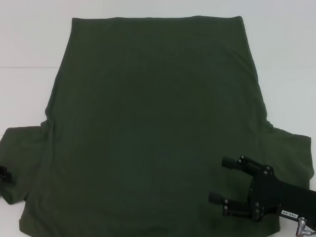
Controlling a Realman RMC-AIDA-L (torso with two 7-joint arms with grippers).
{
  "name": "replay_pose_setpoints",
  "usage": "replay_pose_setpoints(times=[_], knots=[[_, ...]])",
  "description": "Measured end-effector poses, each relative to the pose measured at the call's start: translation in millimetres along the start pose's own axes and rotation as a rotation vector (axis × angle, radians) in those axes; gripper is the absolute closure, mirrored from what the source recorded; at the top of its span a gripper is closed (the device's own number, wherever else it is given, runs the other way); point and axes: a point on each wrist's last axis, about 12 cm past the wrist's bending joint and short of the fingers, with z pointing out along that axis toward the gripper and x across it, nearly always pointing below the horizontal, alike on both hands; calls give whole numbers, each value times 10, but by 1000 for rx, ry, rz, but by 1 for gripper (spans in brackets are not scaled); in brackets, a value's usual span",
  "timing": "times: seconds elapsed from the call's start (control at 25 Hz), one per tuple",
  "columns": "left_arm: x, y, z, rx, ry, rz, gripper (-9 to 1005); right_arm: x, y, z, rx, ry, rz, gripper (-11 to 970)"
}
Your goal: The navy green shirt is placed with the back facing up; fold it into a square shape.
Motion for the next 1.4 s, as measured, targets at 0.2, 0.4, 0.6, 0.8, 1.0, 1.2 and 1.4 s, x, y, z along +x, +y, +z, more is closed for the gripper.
replay_pose_setpoints(times=[0.2, 0.4, 0.6, 0.8, 1.0, 1.2, 1.4], knots=[[1, -27, 23, -18, 21, 12, 300, 5, 6, -7, 1, 0, 2, 14], [-13, -65, 41, -48, 41, 32, 344, 2, 5, -4, -1, -1, 1, 14], [-32, -85, 37, -53, 41, 37, 416, 0, 3, -3, -1, -1, 0, 14], [-44, -97, 33, -54, 40, 41, 490, -2, 1, -3, -1, -1, -1, 14], [-48, -115, 43, -61, 48, 52, 554, -2, 1, -3, -1, -1, -1, 14], [-53, -146, 59, -66, 54, 74, 585, -5, -2, 1, -2, -2, -2, 14], [-68, -176, 52, -66, 43, 87, 668, -6, -3, 0, -2, -1, -2, 14]])
